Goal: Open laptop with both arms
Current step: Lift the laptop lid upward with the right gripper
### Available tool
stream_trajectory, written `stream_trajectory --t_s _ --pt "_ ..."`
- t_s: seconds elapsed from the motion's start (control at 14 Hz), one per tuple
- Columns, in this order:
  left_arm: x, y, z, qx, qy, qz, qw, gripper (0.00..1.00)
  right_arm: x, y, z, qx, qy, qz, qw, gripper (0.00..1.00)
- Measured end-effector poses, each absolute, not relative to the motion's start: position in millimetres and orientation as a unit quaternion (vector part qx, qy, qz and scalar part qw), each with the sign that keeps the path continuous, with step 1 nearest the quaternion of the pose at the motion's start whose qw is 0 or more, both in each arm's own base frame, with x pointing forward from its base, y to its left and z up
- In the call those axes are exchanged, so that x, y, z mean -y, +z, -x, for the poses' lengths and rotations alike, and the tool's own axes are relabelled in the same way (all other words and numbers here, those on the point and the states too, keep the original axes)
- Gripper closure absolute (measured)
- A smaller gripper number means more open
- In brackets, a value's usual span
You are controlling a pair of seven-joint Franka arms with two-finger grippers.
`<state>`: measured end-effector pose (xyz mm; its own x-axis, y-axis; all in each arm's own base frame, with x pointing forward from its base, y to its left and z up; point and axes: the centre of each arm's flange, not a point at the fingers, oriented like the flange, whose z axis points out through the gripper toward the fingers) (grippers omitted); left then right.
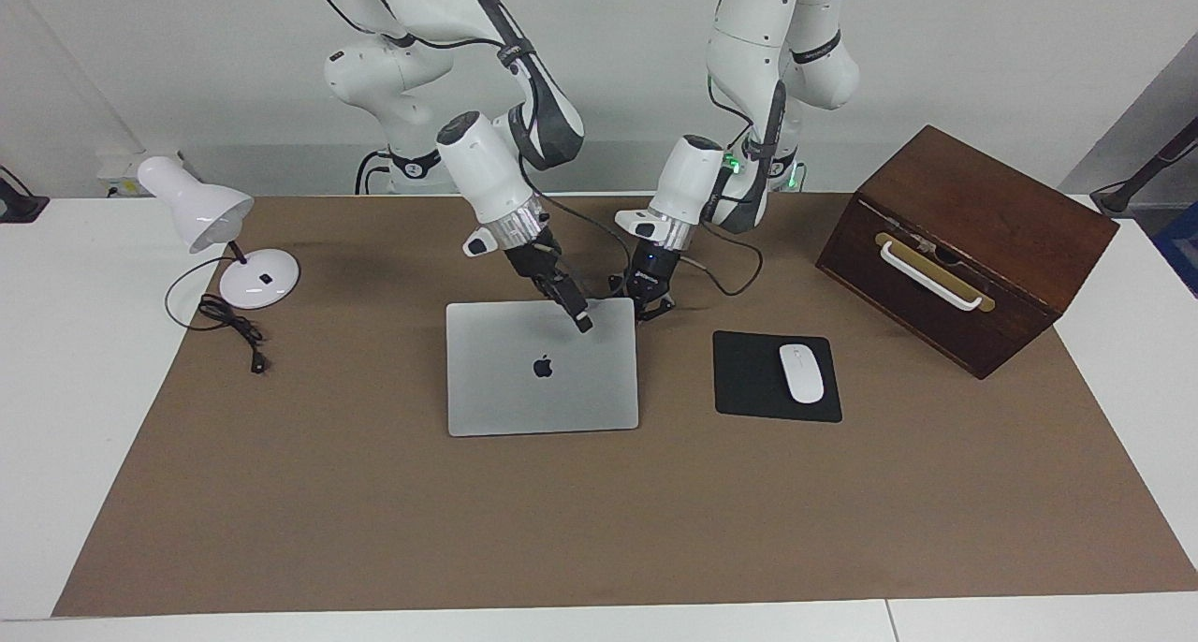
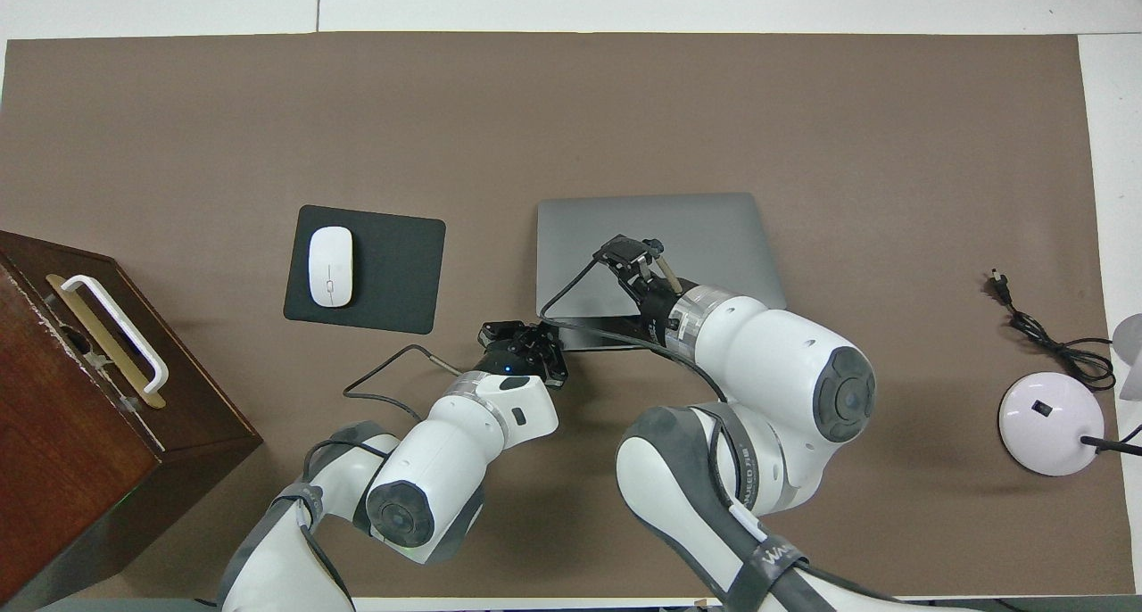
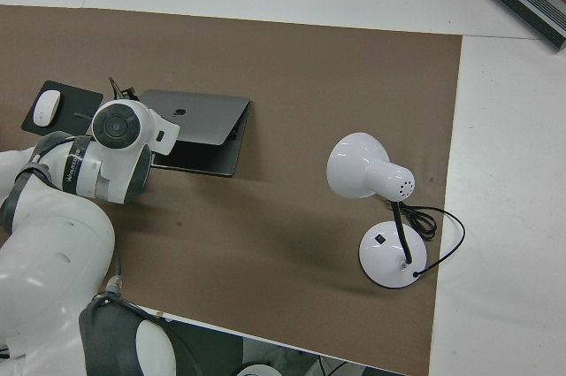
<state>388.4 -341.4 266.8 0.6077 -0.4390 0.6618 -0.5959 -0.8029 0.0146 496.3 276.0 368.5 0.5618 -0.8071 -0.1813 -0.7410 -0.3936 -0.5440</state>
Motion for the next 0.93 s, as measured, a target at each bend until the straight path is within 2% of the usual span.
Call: stream_trajectory --t_s 0.93 --pt "341.4 266.7 -388.4 0.291 0.334 -0.889 0.118 0.99 -243.4 420.3 -553.6 -0.463 -0.032 0.831 0.306 0.00"
